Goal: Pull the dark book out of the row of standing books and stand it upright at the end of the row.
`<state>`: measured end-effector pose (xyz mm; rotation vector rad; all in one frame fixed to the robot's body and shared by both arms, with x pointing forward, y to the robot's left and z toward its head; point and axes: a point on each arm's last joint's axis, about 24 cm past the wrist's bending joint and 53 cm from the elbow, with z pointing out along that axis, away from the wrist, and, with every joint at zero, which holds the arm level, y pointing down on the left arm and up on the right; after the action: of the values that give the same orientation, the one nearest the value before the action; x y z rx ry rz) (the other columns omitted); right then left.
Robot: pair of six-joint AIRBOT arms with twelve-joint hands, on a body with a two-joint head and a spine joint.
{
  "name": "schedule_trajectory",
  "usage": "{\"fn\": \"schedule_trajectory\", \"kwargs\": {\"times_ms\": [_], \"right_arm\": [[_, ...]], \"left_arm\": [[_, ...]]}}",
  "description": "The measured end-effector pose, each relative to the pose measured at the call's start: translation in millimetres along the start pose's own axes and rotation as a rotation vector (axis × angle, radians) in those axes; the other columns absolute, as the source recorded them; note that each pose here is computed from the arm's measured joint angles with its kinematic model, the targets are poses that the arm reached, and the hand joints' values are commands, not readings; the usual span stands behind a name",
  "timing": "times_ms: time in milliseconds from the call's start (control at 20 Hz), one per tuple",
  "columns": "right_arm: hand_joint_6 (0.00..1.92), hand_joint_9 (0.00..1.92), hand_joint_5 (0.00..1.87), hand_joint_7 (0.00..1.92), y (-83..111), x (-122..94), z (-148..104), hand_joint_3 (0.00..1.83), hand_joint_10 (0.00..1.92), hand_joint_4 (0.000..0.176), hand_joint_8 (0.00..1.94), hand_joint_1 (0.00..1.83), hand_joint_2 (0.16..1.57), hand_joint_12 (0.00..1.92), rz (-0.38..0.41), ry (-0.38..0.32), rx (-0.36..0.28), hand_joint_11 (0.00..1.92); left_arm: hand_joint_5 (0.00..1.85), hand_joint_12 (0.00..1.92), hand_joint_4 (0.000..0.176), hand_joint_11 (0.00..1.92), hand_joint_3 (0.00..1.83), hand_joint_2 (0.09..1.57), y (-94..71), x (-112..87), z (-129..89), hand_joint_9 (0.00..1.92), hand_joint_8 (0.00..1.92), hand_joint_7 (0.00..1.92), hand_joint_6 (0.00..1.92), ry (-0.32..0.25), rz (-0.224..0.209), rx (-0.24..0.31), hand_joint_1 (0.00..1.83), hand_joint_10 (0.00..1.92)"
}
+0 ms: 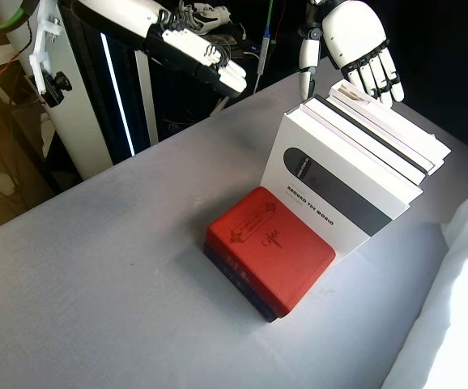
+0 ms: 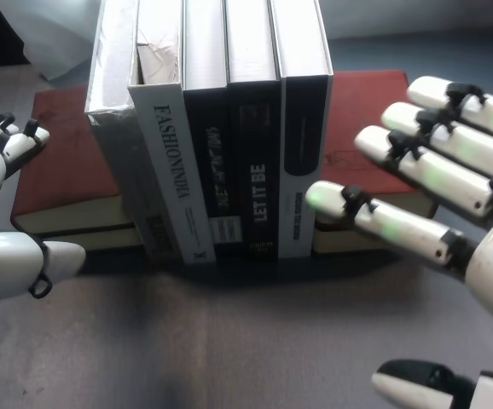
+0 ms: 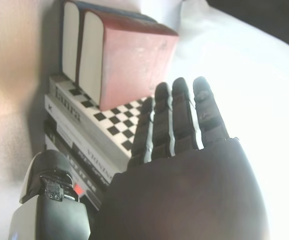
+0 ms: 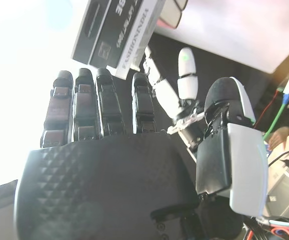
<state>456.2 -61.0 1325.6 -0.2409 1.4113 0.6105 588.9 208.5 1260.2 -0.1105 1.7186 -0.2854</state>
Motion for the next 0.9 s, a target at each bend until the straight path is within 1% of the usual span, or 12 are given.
{"fn": "schedule_trajectory", "kwargs": {"times_ms": [50,100,200,350,500,550,600,800,900], "right_arm": [[0.00,0.06,0.08,0.08,-2.0,-1,0,0.10,0.01,0.000,0.00,0.00,1.09,0.09,0.006,-0.003,0.010,0.00],[0.00,0.05,0.08,0.07,-4.9,-2,-1,0.05,0.00,0.000,0.00,0.00,1.11,0.06,0.011,-0.010,0.024,0.00],[0.00,0.04,0.07,0.05,-6.9,-7,0,0.03,0.00,0.000,0.00,0.00,1.12,0.02,0.018,-0.030,0.037,0.00],[0.00,0.02,0.06,0.04,-11.4,-17,1,0.02,0.00,0.000,0.00,0.00,1.11,0.01,0.041,-0.065,0.064,0.00],[0.00,0.00,0.03,0.01,-12.4,-16,4,0.01,0.00,0.000,0.00,0.00,1.10,0.00,0.015,-0.055,0.089,0.00],[0.00,0.00,0.04,0.01,-12.1,-17,4,0.01,0.00,0.000,0.00,0.00,1.09,0.00,0.018,-0.058,0.092,0.00],[0.02,0.02,0.10,0.05,-11.9,-20,5,0.00,0.01,0.000,0.01,0.00,1.06,0.01,0.024,-0.071,0.098,0.01],[0.01,0.01,0.09,0.05,-7.8,-29,10,0.00,0.00,0.000,0.01,0.00,1.06,0.01,0.058,-0.117,0.103,0.01],[0.01,0.00,0.09,0.04,-8.6,-30,14,0.00,0.00,0.000,0.00,0.00,1.07,0.00,0.064,-0.127,0.109,0.00]], "left_arm": [[0.04,0.04,0.000,0.01,0.03,0.94,-0.1,0.0,0,0.00,0.00,0.00,0.00,0.000,0.000,0.000,0.00,0.00],[0.04,0.04,0.000,0.00,0.03,0.95,-1.5,-0.9,0,0.00,0.00,0.01,0.00,-0.001,-0.007,0.003,0.00,0.00],[0.04,0.04,0.000,0.00,0.02,0.95,-3.4,-1.8,-1,0.01,0.00,0.01,0.00,-0.006,-0.002,0.008,0.00,0.00],[0.04,0.04,0.000,0.00,0.02,0.95,-3.3,-1.4,-1,0.00,0.00,0.01,0.00,-0.004,-0.004,0.008,0.00,0.00],[0.04,0.02,0.000,0.01,0.01,0.97,-3.4,-1.4,-1,0.01,0.00,0.02,0.00,-0.004,-0.004,0.008,0.00,0.01],[0.04,0.02,0.000,0.02,0.01,0.97,-3.0,-1.5,-1,0.02,0.01,0.02,0.00,-0.005,-0.003,0.006,0.00,0.01],[0.02,0.01,0.000,0.00,0.01,0.97,-1.9,-1.8,-1,0.00,0.00,0.00,0.00,-0.006,-0.004,0.001,0.00,0.00],[0.00,0.02,0.000,0.00,0.01,0.98,-0.1,-2.4,-1,0.00,0.00,0.00,0.00,-0.008,-0.004,-0.005,0.00,0.00],[0.01,0.02,0.000,0.00,0.02,1.00,4.3,-4.1,0,0.00,0.00,0.00,0.00,-0.014,-0.009,-0.020,0.00,0.00]]}}
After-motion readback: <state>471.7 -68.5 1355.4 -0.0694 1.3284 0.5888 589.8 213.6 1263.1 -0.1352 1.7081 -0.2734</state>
